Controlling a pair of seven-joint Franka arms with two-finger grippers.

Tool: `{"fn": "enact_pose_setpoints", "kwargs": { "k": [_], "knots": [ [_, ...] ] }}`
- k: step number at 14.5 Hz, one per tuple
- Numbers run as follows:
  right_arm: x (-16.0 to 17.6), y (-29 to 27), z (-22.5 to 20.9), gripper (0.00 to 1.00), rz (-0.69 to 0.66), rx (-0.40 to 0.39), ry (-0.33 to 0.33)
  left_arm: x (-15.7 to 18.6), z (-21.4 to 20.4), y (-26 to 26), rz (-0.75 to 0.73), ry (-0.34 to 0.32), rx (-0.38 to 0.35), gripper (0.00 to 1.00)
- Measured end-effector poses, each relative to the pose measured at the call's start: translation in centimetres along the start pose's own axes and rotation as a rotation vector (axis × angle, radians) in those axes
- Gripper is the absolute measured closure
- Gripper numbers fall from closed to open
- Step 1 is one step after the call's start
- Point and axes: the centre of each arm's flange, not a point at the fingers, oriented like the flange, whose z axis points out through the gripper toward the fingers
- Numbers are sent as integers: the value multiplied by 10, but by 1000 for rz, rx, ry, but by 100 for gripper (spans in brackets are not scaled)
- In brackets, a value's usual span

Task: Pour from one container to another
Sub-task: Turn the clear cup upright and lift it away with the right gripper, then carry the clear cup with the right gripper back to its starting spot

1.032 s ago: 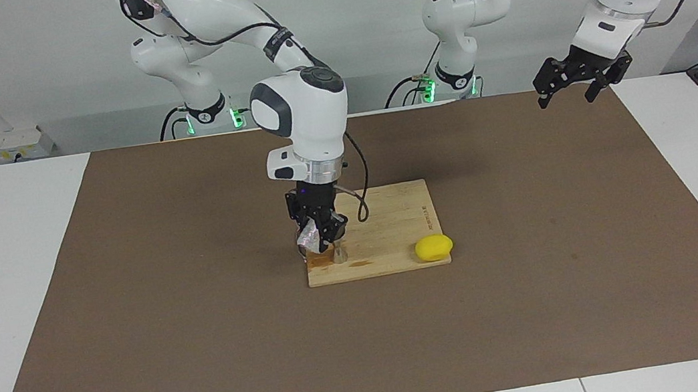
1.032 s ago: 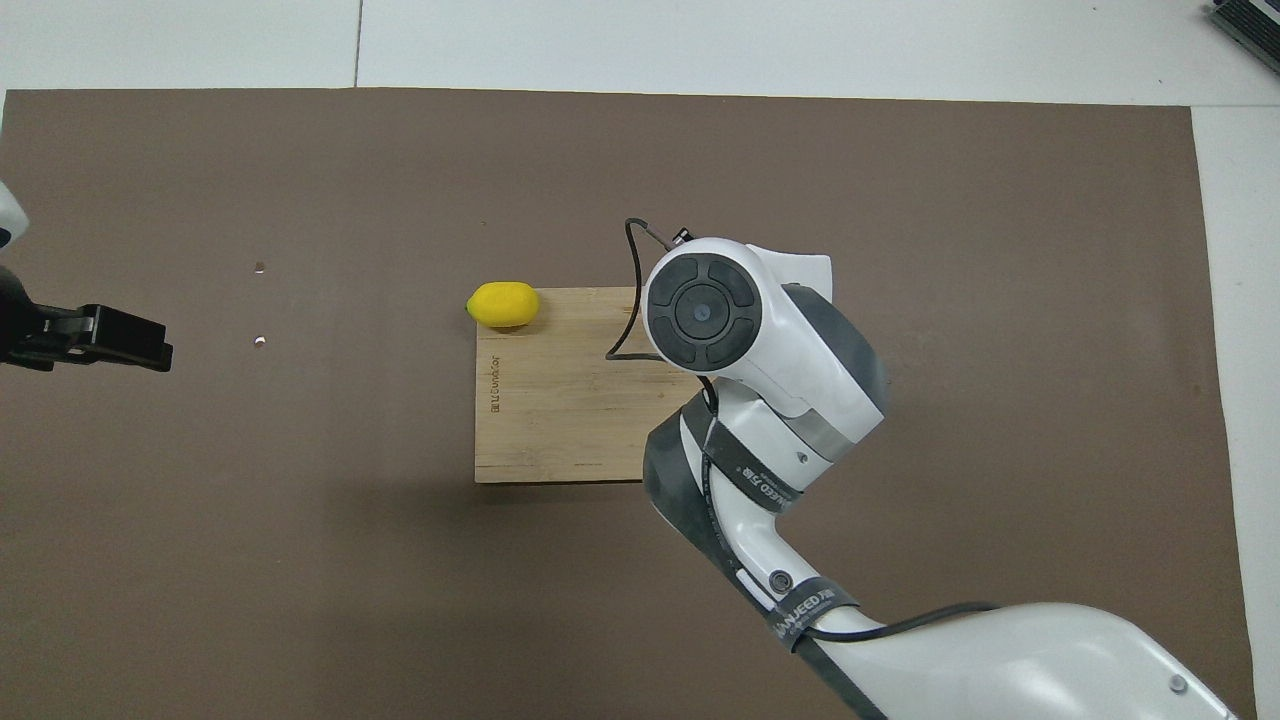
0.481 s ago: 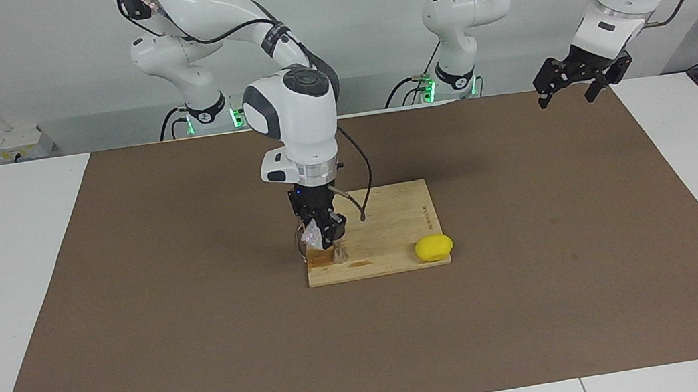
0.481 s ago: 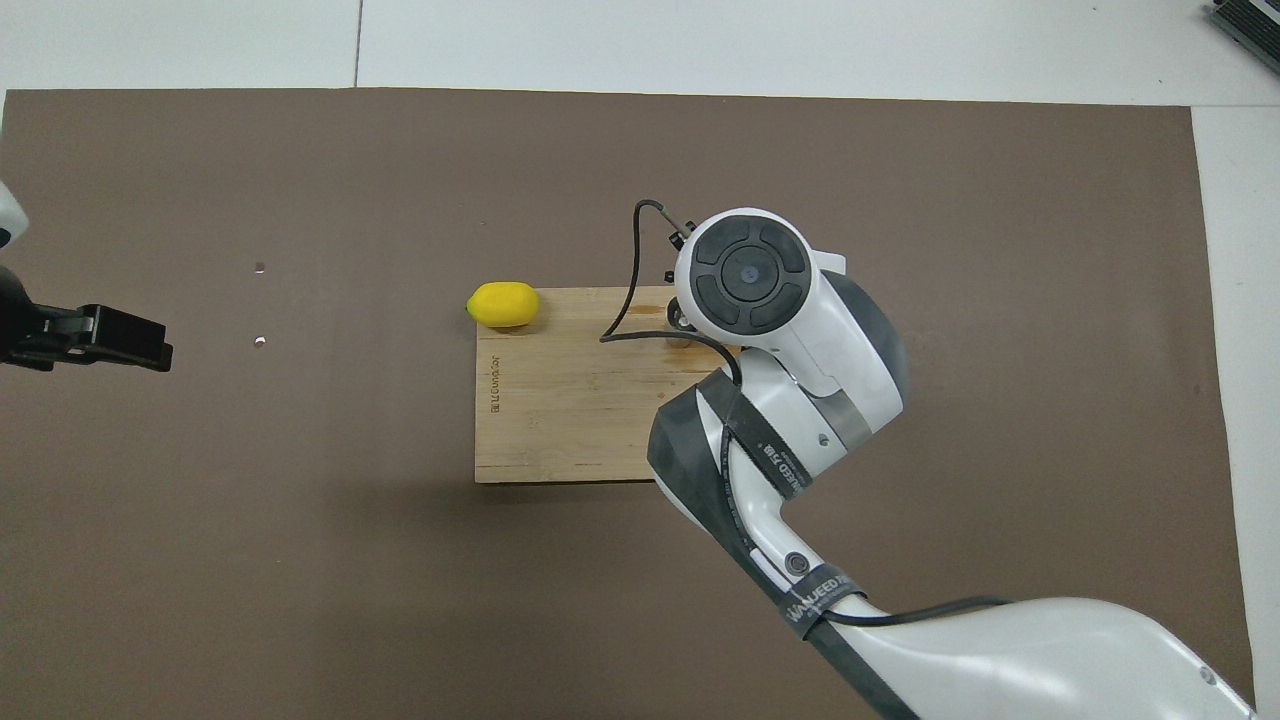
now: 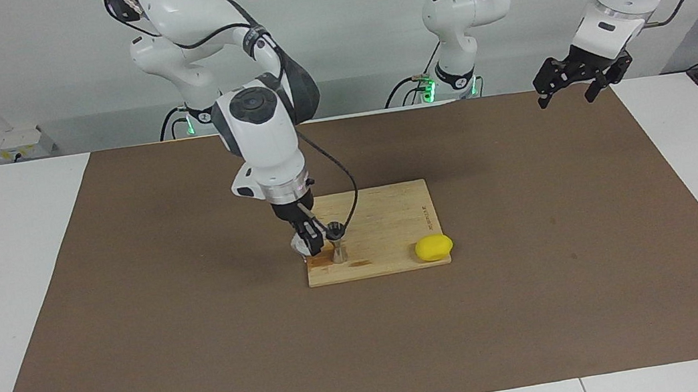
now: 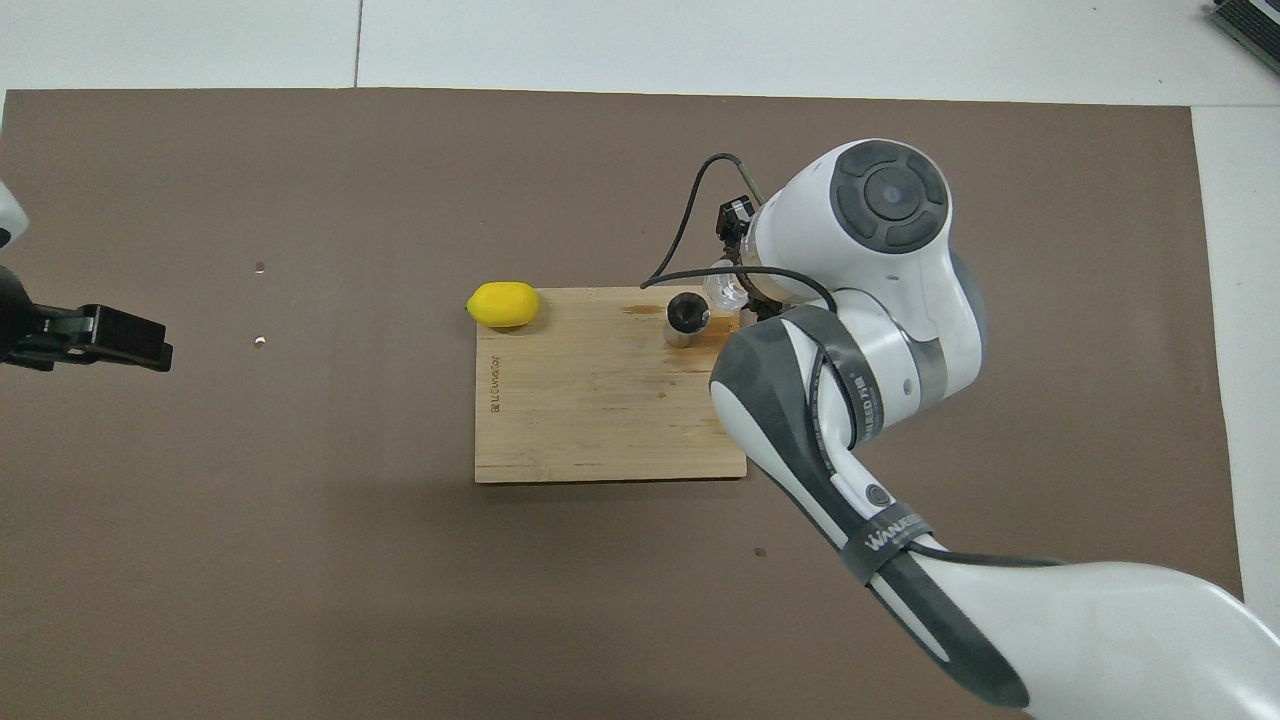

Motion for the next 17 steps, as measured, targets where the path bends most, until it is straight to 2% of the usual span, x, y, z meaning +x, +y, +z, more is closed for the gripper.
{"fn": "enact_pose_setpoints", "kwargs": {
  "k": [2, 8, 13, 17],
  "knots": [
    [25, 2, 1, 49, 83, -9, -61, 0, 0, 0, 0, 0, 0, 0],
    [140, 37, 28, 49, 380, -51, -280, 0, 0, 0, 0, 0, 0, 0],
    [216, 82, 58, 49, 456, -36, -429, 0, 0, 0, 0, 0, 0, 0],
    [252, 110, 86, 49, 444, -28, -488, 0, 0, 0, 0, 0, 0, 0]
  ]
}}
